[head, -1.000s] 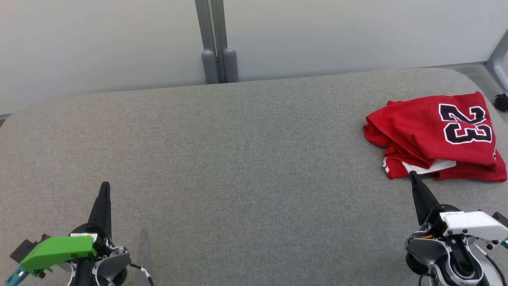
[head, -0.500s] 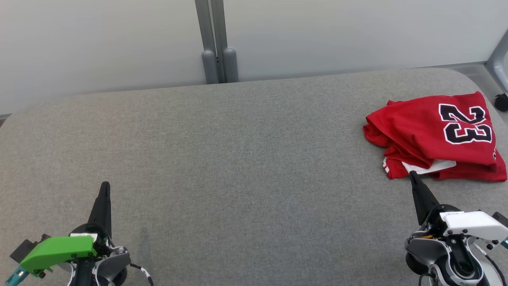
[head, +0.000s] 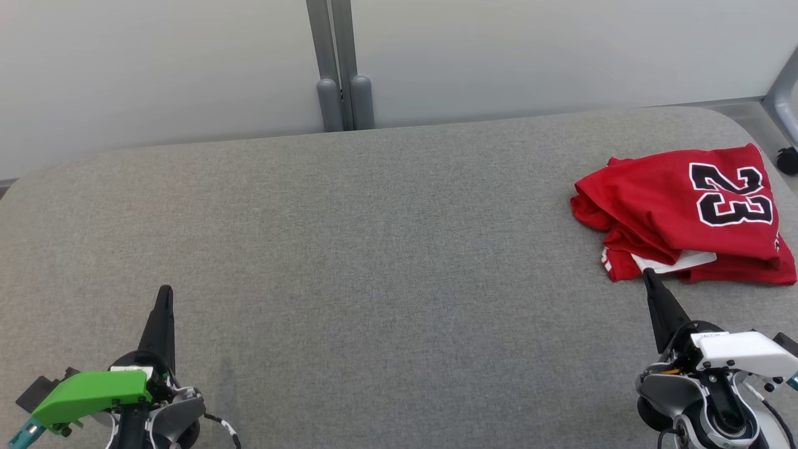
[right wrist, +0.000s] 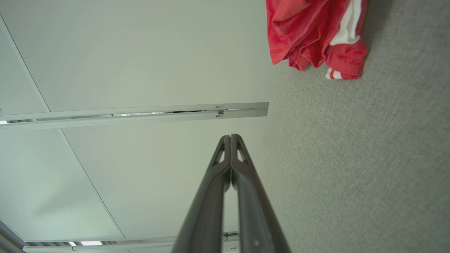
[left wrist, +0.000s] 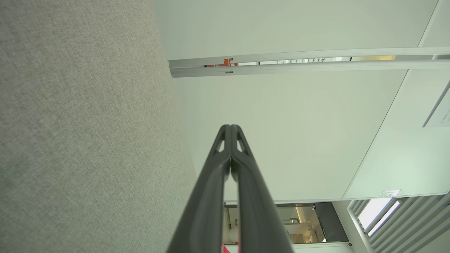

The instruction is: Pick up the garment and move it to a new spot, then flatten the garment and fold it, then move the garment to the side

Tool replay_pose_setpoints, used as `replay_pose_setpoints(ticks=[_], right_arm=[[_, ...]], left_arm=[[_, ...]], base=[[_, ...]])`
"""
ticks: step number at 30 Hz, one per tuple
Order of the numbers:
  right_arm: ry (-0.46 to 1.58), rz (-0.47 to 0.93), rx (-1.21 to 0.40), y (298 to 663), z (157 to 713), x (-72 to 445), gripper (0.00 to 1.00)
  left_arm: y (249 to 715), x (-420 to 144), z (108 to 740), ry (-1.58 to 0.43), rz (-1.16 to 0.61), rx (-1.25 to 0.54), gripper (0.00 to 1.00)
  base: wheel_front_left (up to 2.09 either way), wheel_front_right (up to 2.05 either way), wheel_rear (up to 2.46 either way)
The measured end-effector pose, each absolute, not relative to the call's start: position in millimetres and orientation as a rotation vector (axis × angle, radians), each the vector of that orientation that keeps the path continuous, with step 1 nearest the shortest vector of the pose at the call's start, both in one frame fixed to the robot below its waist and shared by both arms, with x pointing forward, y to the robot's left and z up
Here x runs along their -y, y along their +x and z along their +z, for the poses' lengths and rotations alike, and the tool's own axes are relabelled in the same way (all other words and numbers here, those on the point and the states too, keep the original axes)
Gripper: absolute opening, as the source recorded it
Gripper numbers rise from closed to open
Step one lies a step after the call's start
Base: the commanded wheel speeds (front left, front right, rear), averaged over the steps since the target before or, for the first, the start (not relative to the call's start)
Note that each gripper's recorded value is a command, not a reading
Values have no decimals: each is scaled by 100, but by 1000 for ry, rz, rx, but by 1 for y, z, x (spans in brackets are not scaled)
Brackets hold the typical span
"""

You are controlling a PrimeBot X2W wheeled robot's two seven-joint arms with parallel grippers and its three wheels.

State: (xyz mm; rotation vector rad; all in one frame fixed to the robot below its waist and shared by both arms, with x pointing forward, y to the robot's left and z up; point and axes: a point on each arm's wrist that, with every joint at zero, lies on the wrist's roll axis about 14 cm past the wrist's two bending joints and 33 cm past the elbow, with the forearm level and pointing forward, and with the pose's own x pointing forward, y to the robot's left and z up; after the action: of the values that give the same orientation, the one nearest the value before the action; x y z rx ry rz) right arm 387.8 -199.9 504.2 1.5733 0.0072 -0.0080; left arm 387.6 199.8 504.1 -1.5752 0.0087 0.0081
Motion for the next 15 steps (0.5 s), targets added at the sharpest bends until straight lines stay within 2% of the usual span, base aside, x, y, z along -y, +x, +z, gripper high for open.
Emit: replay_pose_setpoints(ticks=[15], right_arm=[[1573,-8,-7,388,504,200,0]], left_arm=[[388,-200,504,-1575,8,-9,0]], base=[[0,0,0]])
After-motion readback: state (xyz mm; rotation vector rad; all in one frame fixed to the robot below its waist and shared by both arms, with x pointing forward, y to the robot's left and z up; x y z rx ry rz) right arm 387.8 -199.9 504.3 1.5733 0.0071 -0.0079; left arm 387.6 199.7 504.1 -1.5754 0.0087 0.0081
